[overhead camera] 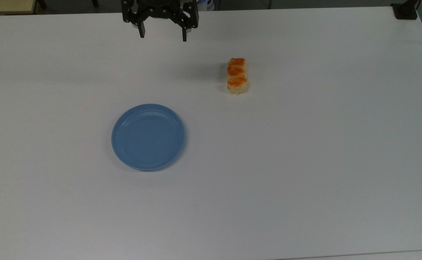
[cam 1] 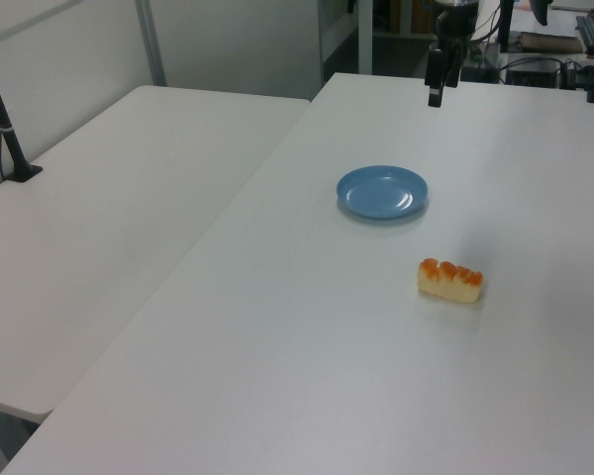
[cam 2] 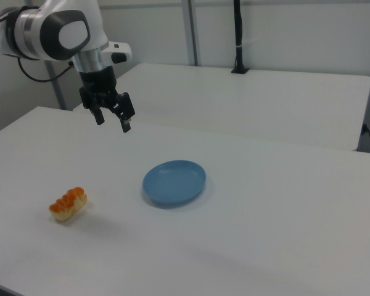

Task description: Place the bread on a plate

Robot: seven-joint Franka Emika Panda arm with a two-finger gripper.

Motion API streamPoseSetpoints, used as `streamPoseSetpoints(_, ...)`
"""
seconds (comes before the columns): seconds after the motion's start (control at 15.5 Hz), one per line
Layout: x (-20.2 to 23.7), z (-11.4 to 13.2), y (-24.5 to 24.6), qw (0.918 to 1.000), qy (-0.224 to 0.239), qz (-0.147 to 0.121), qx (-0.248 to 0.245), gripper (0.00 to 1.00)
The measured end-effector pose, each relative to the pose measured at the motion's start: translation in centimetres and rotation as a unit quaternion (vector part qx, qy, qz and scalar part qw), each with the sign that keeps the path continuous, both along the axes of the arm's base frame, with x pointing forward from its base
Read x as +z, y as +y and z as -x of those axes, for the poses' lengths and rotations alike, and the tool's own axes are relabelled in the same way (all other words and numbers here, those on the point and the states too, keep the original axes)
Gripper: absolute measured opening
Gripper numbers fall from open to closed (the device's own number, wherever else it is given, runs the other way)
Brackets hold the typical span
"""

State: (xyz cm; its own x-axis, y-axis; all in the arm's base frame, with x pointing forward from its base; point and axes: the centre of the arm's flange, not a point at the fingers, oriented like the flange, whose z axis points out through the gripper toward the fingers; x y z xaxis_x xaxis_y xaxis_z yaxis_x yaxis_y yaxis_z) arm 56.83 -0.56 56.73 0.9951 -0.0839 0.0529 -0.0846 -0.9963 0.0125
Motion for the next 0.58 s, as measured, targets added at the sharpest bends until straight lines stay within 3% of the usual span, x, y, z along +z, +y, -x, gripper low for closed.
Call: streamPoseSetpoints(0.58, 0.41, 0.34, 0.75, 0.9999, 0.015, 0.002, 0.007, 1.0)
